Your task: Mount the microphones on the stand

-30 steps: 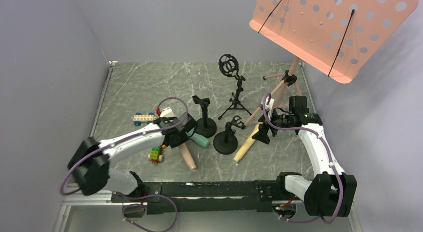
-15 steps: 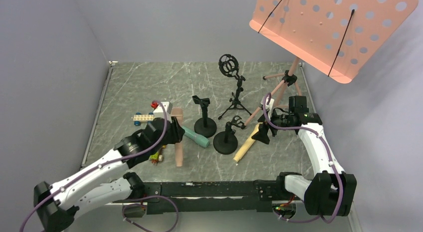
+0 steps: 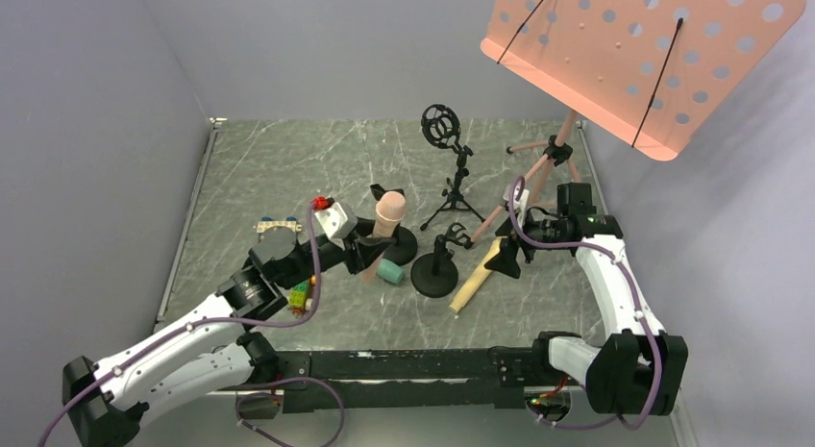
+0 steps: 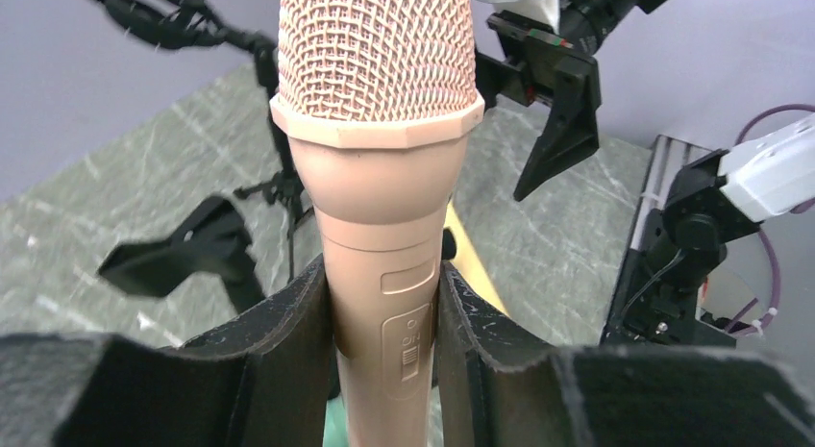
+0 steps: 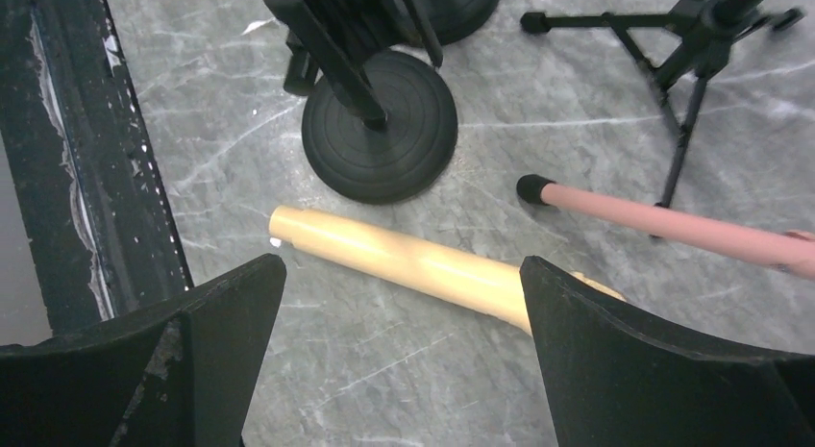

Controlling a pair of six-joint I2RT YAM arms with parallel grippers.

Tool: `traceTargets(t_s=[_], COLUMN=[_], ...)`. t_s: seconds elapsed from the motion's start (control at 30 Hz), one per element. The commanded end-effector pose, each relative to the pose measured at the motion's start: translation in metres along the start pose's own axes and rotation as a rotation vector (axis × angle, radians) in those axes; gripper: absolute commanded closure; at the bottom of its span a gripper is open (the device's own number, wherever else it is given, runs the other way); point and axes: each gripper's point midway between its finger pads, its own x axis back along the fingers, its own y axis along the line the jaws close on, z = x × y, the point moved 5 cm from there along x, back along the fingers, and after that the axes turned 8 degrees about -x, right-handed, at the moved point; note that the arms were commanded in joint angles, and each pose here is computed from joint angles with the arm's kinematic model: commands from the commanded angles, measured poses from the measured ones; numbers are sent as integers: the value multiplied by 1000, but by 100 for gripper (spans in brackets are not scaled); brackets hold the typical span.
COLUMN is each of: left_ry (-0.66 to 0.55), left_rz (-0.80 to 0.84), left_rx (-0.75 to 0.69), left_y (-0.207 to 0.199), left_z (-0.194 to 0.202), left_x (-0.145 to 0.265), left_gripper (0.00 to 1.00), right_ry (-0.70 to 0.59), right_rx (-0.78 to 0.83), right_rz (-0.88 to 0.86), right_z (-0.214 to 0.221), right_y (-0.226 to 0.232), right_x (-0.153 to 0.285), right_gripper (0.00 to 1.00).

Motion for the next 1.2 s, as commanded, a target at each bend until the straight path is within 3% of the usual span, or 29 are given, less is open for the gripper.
traceTargets(t_s=[0.0, 0.17, 0.53, 0.73, 1.17], left_ry=[-280, -405, -608, -668, -735], left_rz=[131, 186, 219, 183, 160], left_rx=[-150, -152, -58, -7, 146], left_y=[-10, -15, -20, -21, -25], left_z=[-76, -117, -150, -160, -166], left_x=[-14, -25, -39, -65, -103], left_gripper=[100, 100, 100, 100, 100], right_ry=[-70, -100, -344, -340, -307], right_rx=[154, 218, 130, 36, 104], right_rz=[48, 49, -282, -461, -546], right_z=[-50, -94, -144, -175, -202], right_y=[11, 32, 77, 90, 99], right_x=[31, 61, 57, 37, 10], right_gripper=[0, 0, 0, 0, 3])
